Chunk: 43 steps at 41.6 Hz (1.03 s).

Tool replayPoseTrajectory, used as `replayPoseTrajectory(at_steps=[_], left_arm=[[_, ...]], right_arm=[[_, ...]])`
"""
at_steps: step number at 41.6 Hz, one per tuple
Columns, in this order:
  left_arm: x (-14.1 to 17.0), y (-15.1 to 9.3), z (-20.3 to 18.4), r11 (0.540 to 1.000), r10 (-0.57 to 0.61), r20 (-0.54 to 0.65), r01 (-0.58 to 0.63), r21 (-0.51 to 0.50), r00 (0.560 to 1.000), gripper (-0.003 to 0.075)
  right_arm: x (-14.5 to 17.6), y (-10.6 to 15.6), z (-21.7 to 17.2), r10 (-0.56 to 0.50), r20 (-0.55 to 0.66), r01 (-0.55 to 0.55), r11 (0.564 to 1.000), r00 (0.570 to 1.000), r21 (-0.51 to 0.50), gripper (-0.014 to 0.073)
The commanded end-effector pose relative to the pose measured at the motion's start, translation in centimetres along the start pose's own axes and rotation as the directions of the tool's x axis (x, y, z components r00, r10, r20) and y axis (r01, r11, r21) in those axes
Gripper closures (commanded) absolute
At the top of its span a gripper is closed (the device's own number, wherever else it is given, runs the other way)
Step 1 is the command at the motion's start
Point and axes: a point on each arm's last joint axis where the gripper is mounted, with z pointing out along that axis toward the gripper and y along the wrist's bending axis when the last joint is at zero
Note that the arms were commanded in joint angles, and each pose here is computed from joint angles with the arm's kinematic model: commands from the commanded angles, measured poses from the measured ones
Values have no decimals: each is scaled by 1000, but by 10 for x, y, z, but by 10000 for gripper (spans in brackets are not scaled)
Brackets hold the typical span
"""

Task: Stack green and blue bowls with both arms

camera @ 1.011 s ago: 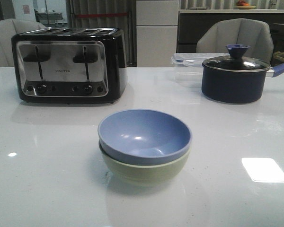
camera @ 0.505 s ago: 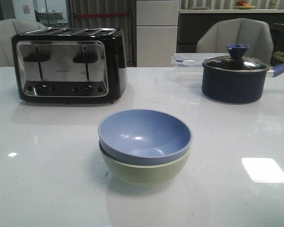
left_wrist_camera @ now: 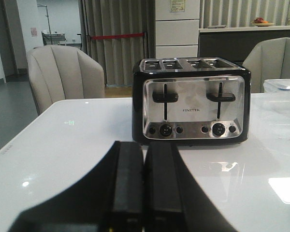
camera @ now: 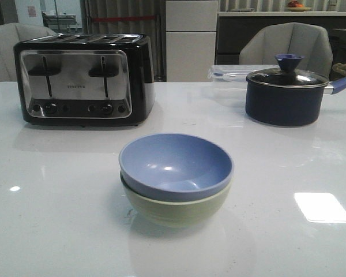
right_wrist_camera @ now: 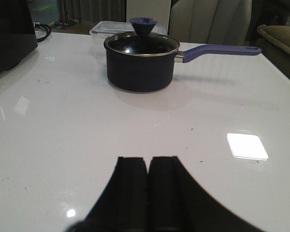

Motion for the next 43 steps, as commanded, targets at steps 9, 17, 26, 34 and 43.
replayPoseTrajectory(at_steps=[9, 17, 26, 34, 43], left_arm=[[-8, 0, -2, 1000, -6, 104, 7, -6, 995, 627], [-8, 0, -2, 1000, -6, 104, 7, -6, 995, 627], [-8, 0, -2, 1000, -6, 104, 7, -6, 995, 627], [-8, 0, -2, 1000, -6, 104, 7, -6, 995, 627], [-8, 0, -2, 1000, -6, 104, 7, -6, 995, 627]], right_arm=[[-16, -1, -3, 26, 249, -28, 1000, 968, 6, 538], [-17, -1, -3, 55, 265, -57, 998, 963, 0, 538], [-17, -1, -3, 55, 265, -57, 998, 963, 0, 538], [-17, -1, -3, 55, 265, -57, 998, 963, 0, 538], [-17, -1, -3, 55, 265, -57, 998, 963, 0, 538]])
